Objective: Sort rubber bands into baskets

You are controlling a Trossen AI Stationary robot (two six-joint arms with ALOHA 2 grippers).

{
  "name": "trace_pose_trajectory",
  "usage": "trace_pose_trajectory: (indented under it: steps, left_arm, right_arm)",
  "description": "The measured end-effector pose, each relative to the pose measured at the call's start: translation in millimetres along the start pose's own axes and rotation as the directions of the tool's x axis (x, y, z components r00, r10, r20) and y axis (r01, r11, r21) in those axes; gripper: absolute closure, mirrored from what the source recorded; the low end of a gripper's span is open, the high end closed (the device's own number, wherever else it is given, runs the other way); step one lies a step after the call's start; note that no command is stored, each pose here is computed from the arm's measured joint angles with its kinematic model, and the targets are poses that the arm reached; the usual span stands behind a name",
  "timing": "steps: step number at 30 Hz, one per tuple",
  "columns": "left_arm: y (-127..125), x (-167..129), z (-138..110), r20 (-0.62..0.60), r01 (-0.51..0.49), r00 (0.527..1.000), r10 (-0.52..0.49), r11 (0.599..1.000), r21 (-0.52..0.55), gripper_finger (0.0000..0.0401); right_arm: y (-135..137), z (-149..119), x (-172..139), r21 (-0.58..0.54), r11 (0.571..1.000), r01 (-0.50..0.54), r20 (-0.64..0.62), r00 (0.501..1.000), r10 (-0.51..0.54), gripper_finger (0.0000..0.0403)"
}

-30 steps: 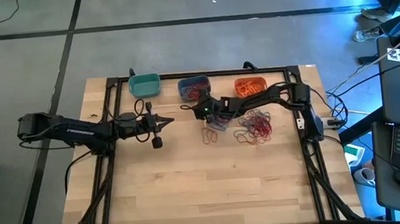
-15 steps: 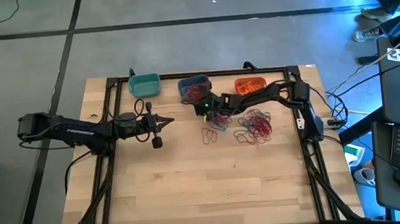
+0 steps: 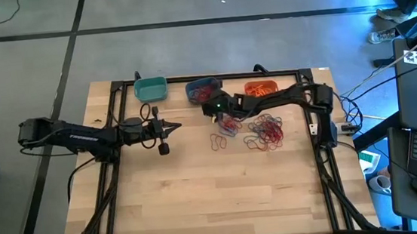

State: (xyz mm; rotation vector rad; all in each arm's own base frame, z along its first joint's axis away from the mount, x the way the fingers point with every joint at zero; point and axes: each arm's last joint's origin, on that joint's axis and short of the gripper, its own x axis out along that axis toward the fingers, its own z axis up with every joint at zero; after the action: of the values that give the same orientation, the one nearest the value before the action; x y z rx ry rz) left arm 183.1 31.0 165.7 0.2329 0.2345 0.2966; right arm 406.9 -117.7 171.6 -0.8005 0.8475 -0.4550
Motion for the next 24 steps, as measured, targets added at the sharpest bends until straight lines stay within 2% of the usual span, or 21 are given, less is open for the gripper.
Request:
trace_pose_trajectory:
  steps: [7, 11, 15, 19, 24]
  left_arm:
    - [0, 0, 0, 0.000, 0.000, 1.000, 0.000, 1.000, -0.001, 0.0396]
    - [0, 0, 0, 0.000, 0.000, 1.000, 0.000, 1.000, -0.002, 0.0396]
    - [0, 0, 0, 0.001, -0.001, 1.000, 0.001, 1.000, 0.001, 0.0396]
    - [0, 0, 0, 0.000, 0.000, 1.000, 0.000, 1.000, 0.003, 0.0396]
    - [0, 0, 0, 0.000, 0.000, 1.000, 0.000, 1.000, 0.004, 0.0396]
  right_arm:
    - [-24, 0, -5, 0.105, 0.981, 0.165, -0.033, 0.986, -0.162, 0.0396]
    - [-33, -8, 1, 0.195, 0.963, 0.189, -0.052, 0.982, -0.182, 0.0396]
    - [-39, -19, 8, 0.286, 0.942, 0.176, -0.080, 0.984, -0.159, 0.0386]
    - [-39, -21, 9, 0.384, 0.908, 0.166, -0.075, 0.986, -0.148, 0.0336]
    - [-28, -11, 3, 0.391, 0.912, 0.124, -0.051, 0.992, -0.113, 0.0249]
